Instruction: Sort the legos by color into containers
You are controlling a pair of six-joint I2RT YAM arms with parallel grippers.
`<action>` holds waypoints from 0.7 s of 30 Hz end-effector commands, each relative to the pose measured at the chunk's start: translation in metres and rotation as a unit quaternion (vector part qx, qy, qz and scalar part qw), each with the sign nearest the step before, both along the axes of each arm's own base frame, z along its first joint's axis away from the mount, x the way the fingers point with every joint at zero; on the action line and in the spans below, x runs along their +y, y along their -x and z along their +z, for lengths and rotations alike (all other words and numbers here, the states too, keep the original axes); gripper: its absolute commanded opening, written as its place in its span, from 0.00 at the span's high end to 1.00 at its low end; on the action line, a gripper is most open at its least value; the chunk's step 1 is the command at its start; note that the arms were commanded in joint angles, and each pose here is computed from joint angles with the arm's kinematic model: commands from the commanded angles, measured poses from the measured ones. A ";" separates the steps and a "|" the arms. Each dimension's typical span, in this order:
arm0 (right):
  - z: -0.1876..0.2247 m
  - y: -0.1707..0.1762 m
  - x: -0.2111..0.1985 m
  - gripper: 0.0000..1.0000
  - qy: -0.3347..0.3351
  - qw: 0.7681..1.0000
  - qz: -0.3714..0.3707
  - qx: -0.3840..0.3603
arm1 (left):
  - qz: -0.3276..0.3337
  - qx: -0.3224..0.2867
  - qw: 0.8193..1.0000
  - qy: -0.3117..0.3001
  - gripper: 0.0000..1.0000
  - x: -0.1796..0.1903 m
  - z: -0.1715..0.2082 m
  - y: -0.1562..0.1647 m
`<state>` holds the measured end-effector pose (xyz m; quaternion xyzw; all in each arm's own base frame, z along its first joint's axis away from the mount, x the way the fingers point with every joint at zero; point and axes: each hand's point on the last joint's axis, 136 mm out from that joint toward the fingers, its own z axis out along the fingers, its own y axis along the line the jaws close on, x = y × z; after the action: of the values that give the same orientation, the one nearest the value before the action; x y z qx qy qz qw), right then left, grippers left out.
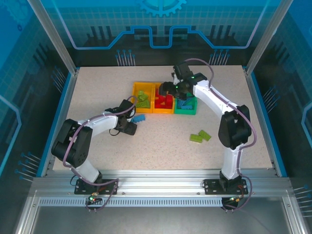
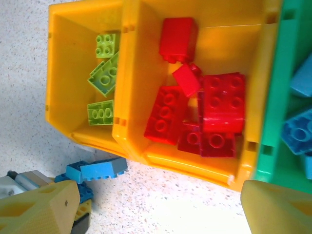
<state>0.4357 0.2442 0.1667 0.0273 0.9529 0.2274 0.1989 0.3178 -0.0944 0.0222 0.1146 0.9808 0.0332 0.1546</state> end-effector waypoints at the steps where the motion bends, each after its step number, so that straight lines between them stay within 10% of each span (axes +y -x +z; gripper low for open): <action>1: 0.021 -0.005 -0.028 0.12 -0.001 0.999 -0.025 -0.032 | 0.002 -0.012 1.000 -0.005 0.40 -0.001 0.007 -0.008; 21: -0.017 0.034 -0.147 0.11 0.067 0.991 -0.119 -0.006 | -0.009 -0.095 0.992 0.080 0.39 -0.047 0.094 0.004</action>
<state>0.4058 0.1144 0.1510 0.1231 0.9538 0.1610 0.2217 0.3088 -0.1251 0.0894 0.1124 0.9666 -0.0069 0.2301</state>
